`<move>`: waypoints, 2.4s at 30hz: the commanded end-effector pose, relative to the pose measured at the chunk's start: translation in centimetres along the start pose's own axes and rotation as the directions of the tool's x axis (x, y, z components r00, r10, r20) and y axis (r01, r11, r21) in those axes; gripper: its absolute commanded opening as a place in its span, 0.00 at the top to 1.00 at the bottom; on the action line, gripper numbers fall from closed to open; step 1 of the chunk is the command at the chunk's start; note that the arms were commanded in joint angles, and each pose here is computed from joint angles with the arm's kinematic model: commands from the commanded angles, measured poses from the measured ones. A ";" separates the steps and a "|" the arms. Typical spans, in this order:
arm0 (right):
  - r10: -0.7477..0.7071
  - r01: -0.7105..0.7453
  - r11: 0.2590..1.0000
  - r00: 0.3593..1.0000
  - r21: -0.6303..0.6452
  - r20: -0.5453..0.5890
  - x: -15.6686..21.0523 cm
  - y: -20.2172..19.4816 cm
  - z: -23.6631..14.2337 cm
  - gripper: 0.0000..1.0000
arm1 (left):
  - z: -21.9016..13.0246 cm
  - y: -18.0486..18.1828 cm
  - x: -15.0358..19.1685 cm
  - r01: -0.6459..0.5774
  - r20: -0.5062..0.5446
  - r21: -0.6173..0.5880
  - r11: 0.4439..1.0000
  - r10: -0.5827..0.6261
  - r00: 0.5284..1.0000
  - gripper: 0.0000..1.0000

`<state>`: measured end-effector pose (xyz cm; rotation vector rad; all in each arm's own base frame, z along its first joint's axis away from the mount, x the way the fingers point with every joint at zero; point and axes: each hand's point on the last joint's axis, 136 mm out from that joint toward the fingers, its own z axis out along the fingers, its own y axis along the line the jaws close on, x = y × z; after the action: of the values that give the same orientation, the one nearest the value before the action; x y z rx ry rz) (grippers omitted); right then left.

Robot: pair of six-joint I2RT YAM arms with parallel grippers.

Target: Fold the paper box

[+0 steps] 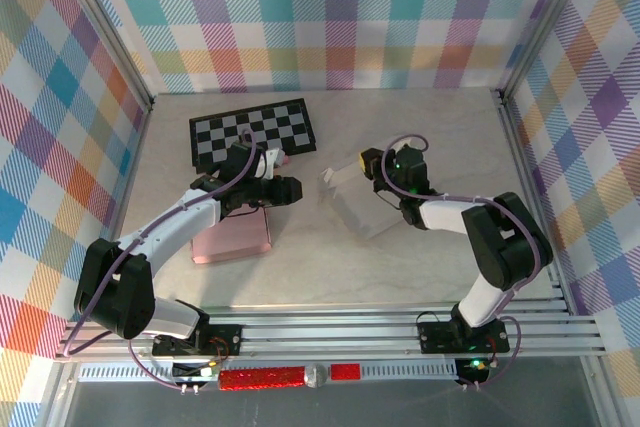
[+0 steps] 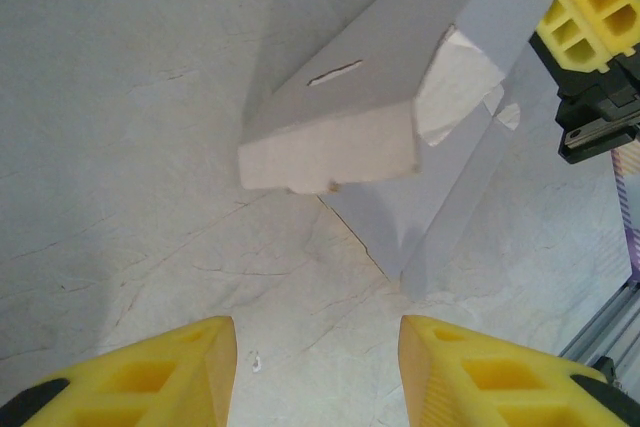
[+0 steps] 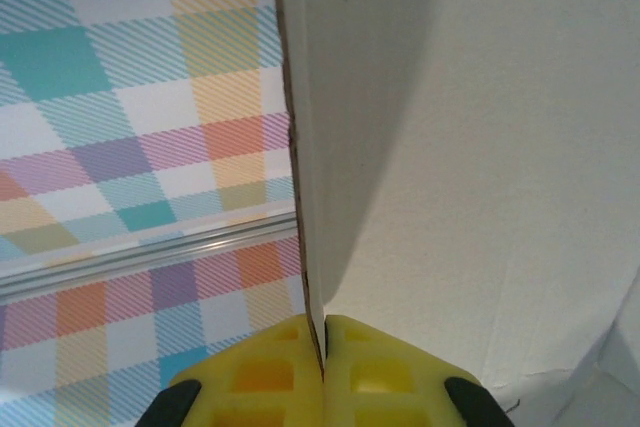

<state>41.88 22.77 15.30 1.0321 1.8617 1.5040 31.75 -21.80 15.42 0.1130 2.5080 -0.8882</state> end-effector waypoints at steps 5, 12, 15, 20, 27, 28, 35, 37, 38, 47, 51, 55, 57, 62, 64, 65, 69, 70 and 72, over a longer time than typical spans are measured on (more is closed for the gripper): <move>-0.013 0.012 1.000 0.999 -0.024 -0.031 0.9 -0.9 -1.0 1.00 | 0.4 1.4 0.7 -0.026 -0.009 -0.019 0.999 0.026 1.000 0.54; -0.023 0.023 1.000 0.999 -0.001 -0.045 1.1 -1.2 -0.9 1.00 | 3.1 2.0 -0.1 -0.107 -0.029 -0.013 0.994 0.106 0.994 0.54; -0.022 0.023 1.000 0.999 0.009 -0.049 1.1 -1.4 -0.9 1.00 | 4.3 1.8 -0.7 -0.150 -0.048 0.007 0.989 0.150 0.988 0.54; -0.022 0.023 0.999 0.998 0.024 -0.056 1.2 -1.3 -0.7 1.00 | 5.7 1.9 -1.5 -0.223 -0.075 0.012 0.975 0.223 0.972 0.54; -0.011 0.014 0.999 0.998 0.041 -0.063 1.3 -1.5 -0.4 1.00 | 7.1 2.0 -1.0 -0.314 -0.099 0.066 0.947 0.319 0.942 0.54; -0.011 0.013 0.999 0.998 0.044 -0.064 1.3 -1.5 -0.4 1.00 | 7.3 1.9 -0.9 -0.322 -0.102 0.075 0.944 0.329 0.939 0.54; 0.000 0.003 0.999 0.998 0.044 -0.070 1.3 -1.2 0.0 1.00 | 7.8 0.9 -1.0 -0.388 -0.095 0.110 0.915 0.398 0.912 0.52; 0.002 0.001 0.999 0.997 0.045 -0.071 1.3 -1.1 0.1 1.00 | 8.1 0.6 -1.1 -0.402 -0.094 0.119 0.908 0.414 0.906 0.52; 0.003 0.001 0.999 0.997 0.046 -0.073 1.4 -1.1 0.1 1.00 | 8.2 0.4 -1.1 -0.412 -0.092 0.123 0.903 0.423 0.901 0.52; 0.011 -0.007 0.998 0.997 0.056 -0.074 1.4 -1.1 0.1 1.00 | 8.9 -1.0 -1.5 -0.461 -0.055 0.150 0.875 0.472 0.880 0.53; 0.012 -0.008 0.998 0.997 0.058 -0.072 1.4 -0.9 0.1 1.00 | 9.2 -1.6 -1.5 -0.468 -0.045 0.169 0.868 0.481 0.876 0.53; 0.014 -0.010 0.998 0.997 0.057 -0.072 1.4 -0.8 0.2 1.00 | 9.7 -1.7 -1.4 -0.473 -0.047 0.164 0.865 0.486 0.873 0.54; 0.015 -0.011 0.998 0.997 0.056 -0.072 1.3 -0.7 0.3 1.00 | 9.9 -1.7 -1.4 -0.475 -0.049 0.157 0.866 0.487 0.872 0.56; 0.021 -0.017 0.998 0.998 0.061 -0.063 1.2 -0.6 0.4 1.00 | 10.2 -1.8 -1.4 -0.485 -0.046 0.139 0.864 0.494 0.868 0.57; 0.022 -0.019 0.998 0.998 0.061 -0.060 1.1 -0.6 0.4 1.00 | 10.2 -1.7 -1.2 -0.485 -0.050 0.136 0.864 0.495 0.868 0.57; 0.021 -0.017 0.998 0.998 0.061 -0.059 1.1 -0.5 0.4 1.00 | 10.2 -1.6 -1.1 -0.485 -0.052 0.136 0.864 0.495 0.868 0.58; 0.018 -0.014 0.998 0.998 0.063 -0.057 1.1 -0.6 0.5 1.00 | 10.1 -2.1 -0.9 -0.489 -0.051 0.152 0.859 0.501 0.864 0.62; 0.019 -0.016 0.998 0.998 0.062 -0.055 1.0 -0.5 0.5 1.00 | 10.1 -2.2 -0.9 -0.493 -0.050 0.154 0.856 0.505 0.861 0.62; 0.019 -0.015 0.998 0.998 0.059 -0.053 1.0 -0.5 0.5 1.00 | 10.2 -2.4 -0.8 -0.497 -0.052 0.150 0.855 0.509 0.859 0.63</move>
<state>41.52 23.56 14.94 1.0314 1.9332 1.5157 35.84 -28.75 9.34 0.7929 2.3685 -0.8274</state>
